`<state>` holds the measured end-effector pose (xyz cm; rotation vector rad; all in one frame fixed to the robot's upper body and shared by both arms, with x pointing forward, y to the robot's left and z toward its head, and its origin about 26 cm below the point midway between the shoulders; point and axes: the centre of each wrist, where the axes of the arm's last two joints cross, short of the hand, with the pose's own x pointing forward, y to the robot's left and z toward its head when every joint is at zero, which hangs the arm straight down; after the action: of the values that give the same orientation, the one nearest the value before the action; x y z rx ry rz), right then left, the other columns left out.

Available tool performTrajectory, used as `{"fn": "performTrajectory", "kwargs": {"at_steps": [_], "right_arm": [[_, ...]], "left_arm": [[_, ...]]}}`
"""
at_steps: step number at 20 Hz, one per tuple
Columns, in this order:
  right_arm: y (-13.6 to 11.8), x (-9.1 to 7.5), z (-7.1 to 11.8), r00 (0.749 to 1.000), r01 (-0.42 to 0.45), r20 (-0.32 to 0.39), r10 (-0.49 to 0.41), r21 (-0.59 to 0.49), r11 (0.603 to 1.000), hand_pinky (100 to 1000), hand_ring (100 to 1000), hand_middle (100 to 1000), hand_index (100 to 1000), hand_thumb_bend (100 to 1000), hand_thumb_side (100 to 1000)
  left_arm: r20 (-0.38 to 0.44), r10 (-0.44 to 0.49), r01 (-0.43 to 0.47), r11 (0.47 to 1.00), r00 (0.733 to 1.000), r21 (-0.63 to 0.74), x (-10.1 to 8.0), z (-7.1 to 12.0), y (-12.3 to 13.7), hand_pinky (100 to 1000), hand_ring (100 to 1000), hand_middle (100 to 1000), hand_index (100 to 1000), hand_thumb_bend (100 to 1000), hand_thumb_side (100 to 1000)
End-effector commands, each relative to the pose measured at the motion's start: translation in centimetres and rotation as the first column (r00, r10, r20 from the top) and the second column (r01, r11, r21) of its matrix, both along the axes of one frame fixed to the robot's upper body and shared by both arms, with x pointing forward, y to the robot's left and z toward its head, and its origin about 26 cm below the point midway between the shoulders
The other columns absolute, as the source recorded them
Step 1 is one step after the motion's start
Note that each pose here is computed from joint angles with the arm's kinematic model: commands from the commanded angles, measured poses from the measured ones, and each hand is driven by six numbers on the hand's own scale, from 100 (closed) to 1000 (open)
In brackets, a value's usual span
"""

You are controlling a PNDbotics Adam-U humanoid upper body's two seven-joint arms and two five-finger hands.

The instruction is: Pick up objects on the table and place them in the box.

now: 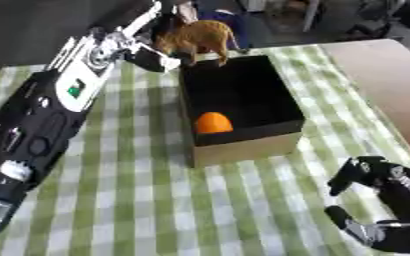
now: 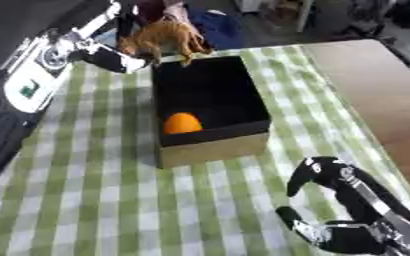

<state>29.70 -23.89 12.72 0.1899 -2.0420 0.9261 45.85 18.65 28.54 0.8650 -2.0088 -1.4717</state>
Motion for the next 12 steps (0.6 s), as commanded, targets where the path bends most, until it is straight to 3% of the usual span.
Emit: {"fn": "performTrajectory", "kwargs": {"at_steps": [1,6,12], "right_arm": [[-0.1,0.1,0.6,1.0,-0.015,0.017,0.015,-0.012,1.0,668,540,512,568,332,100],[0.0,0.1,0.8,1.0,-0.024,0.021,0.024,-0.01,1.0,668,540,513,568,331,100],[0.0,0.1,0.8,1.0,-0.021,0.021,0.022,-0.009,1.0,668,540,513,568,331,100]], "left_arm": [[0.043,-0.062,0.059,0.996,0.997,0.063,-0.5,0.9,-1.8,541,350,308,442,268,115],[0.014,-0.099,0.096,0.983,0.995,0.154,-0.5,-1.0,-3.1,548,364,323,461,286,109],[-0.037,-0.044,0.051,0.974,0.998,0.22,0.2,-2.7,-2.3,558,388,350,496,350,101]]}}
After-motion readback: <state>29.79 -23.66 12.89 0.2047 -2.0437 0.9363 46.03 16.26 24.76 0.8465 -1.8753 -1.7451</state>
